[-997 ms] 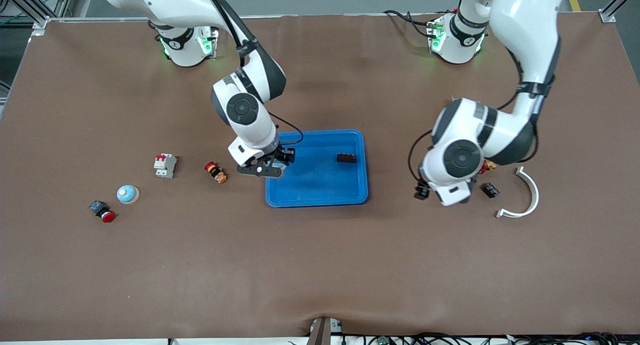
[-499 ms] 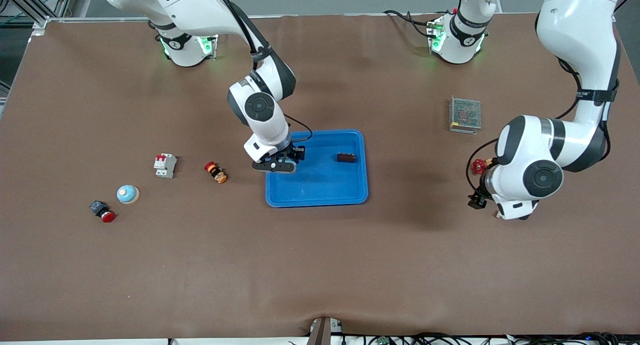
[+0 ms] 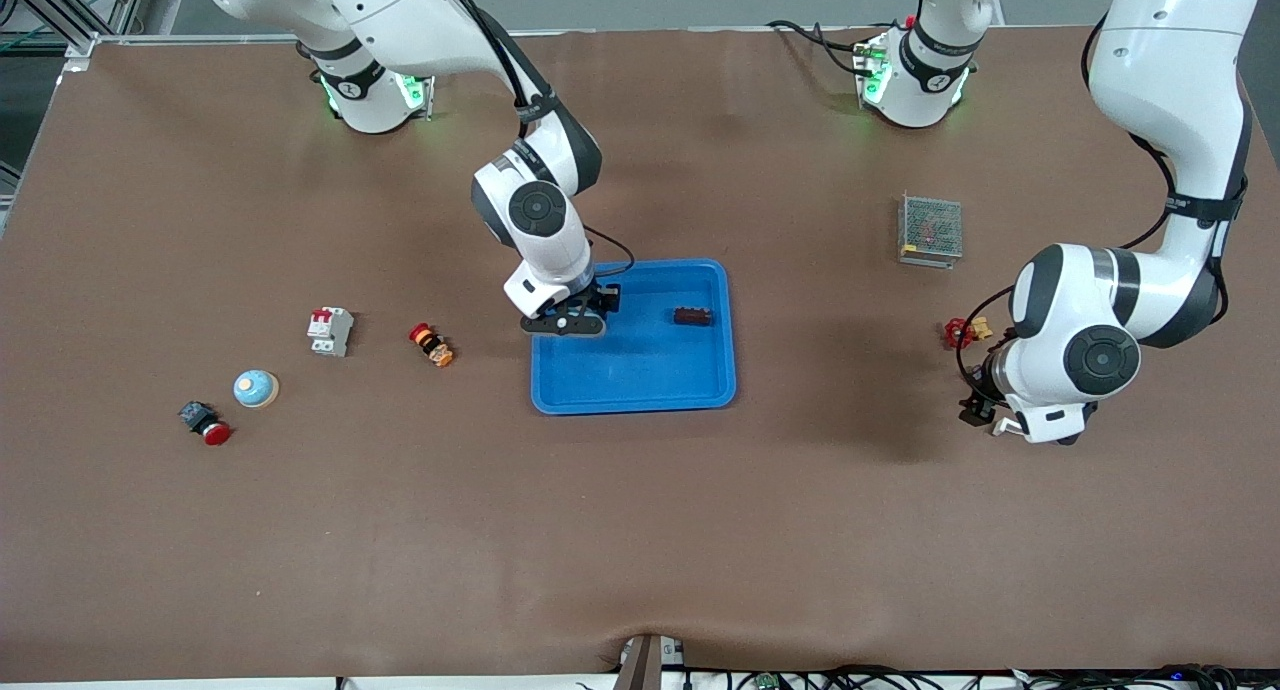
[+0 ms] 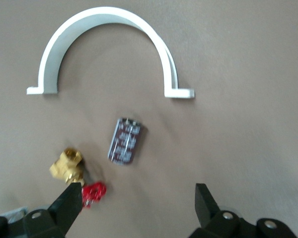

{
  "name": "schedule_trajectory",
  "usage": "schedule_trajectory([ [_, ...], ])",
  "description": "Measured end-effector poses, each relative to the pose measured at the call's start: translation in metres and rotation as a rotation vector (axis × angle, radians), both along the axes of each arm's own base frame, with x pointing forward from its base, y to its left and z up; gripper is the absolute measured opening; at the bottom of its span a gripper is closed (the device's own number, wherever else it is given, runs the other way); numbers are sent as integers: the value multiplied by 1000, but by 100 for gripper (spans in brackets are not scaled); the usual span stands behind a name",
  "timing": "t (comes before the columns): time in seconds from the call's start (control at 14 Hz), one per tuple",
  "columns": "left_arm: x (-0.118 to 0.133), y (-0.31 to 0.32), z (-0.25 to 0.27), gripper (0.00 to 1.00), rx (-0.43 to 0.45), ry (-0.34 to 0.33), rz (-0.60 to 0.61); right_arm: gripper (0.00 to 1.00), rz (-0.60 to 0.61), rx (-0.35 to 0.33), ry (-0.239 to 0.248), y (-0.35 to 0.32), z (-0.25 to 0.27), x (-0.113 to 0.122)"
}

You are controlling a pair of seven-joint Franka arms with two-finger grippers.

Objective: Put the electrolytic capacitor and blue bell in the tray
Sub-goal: 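Lower the bell into the tray while the left gripper reaches the second capacitor, then open the right gripper while the left gripper grasps the second capacitor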

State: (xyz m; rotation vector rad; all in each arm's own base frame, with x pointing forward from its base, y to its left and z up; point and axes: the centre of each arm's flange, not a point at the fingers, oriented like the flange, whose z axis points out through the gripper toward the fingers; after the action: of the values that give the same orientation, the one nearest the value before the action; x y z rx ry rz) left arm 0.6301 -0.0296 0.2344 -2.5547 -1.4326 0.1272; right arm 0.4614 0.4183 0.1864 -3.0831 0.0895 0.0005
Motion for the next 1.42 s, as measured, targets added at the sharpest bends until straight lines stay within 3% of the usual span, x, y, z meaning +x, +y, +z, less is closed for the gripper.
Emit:
schedule_trajectory([
  [0.43,-11,26,-39,96,9,2,-42,68,4,-4,2,1,-6,-2],
  [0.57,-14,27,-47,92,24,11,-62,78,2,-4,2,1,-6,-2],
  [0.71,-15,28,-52,76,24,14,-65,98,1,-3,1,2,-5,-2],
  [0.85,-15,28,-54,70,22,14,-65,100,1,1,-2,3,0,0],
  [1.07,-15,27,-56,37,20,15,-67,100,7,-12,25,5,31,3],
  [1.28,-13,23,-54,33,16,5,-73,100,59,-42,67,-18,84,18],
  [1.42,-11,17,-51,33,11,-5,-80,100,115,-46,84,-54,112,40],
])
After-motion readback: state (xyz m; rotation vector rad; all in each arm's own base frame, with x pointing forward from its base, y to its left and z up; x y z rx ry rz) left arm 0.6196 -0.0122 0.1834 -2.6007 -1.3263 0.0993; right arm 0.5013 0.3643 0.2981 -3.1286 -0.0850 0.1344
